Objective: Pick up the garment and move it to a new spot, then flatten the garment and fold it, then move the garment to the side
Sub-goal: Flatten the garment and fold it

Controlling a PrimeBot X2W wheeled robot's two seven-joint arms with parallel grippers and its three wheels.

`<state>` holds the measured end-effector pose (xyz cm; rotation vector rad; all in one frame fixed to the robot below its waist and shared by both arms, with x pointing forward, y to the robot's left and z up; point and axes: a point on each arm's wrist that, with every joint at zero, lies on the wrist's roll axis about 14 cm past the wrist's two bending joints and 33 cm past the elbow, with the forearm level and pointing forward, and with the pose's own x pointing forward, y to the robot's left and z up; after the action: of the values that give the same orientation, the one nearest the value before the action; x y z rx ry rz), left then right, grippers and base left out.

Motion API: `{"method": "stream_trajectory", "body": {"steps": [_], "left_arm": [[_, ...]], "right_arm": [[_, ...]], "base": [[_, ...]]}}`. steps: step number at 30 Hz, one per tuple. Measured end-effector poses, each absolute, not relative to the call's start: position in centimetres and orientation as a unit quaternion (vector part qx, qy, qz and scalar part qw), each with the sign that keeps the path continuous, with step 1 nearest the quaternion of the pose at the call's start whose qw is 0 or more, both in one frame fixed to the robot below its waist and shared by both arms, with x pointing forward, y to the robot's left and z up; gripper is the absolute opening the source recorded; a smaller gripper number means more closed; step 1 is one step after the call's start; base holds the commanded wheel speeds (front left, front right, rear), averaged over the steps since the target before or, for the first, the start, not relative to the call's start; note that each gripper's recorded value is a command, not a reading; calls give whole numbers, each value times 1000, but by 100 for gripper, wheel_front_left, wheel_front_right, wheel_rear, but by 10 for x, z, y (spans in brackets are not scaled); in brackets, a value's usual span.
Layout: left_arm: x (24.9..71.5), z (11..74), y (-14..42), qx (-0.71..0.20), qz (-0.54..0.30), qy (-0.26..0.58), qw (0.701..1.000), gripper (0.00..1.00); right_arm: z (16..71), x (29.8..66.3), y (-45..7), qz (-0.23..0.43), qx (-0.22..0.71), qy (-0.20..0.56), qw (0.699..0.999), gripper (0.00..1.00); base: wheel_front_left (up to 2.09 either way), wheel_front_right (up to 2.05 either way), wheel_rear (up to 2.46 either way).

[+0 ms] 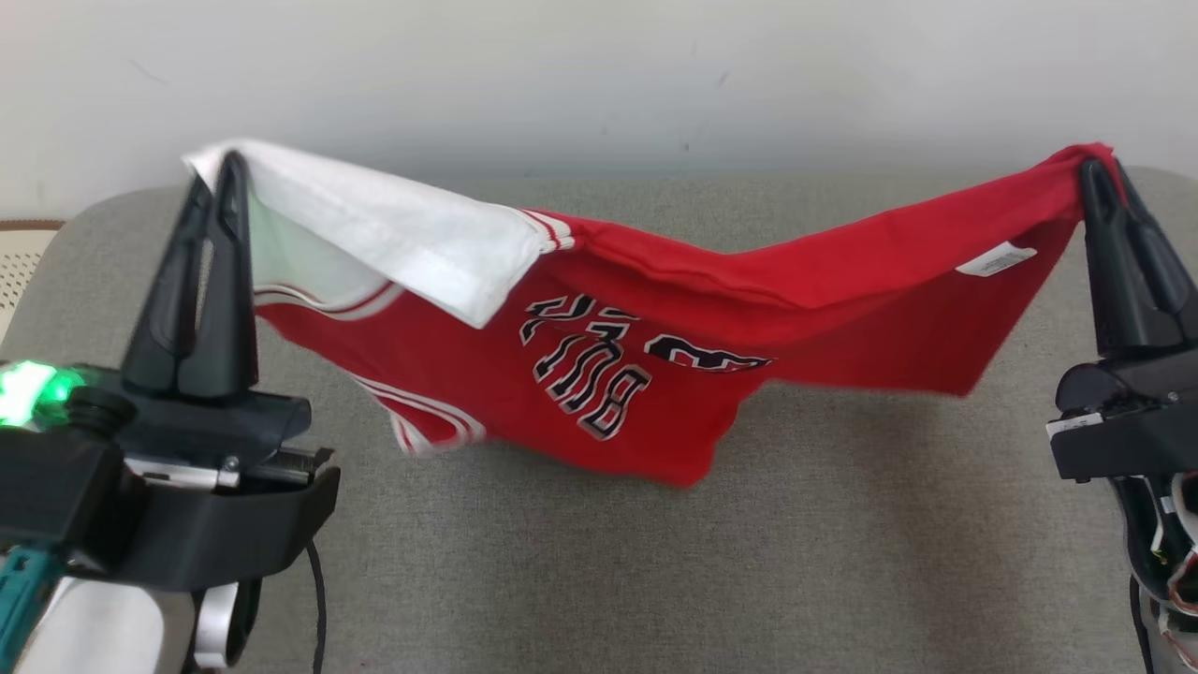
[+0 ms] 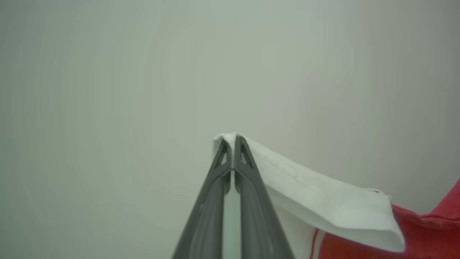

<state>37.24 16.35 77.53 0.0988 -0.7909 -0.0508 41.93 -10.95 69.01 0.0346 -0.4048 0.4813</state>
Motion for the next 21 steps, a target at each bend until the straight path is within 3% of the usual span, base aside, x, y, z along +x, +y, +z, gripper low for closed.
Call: {"method": "stream_trajectory", "body": {"steps": [7, 10, 21], "left_arm": [[344, 822, 151, 57, -37, -460, 885, 0], [346, 825, 145, 58, -48, -462, 884, 0], [423, 827, 139, 53, -75, -429, 899, 0]], "right_arm": [[720, 402, -108, 238, 18, -237, 942, 0], [716, 404, -107, 240, 23, -227, 944, 0], [714, 466, -110, 238, 4, -213, 948, 0]], "base": [[0, 0, 0], [0, 0, 0], [0, 0, 0]]}}
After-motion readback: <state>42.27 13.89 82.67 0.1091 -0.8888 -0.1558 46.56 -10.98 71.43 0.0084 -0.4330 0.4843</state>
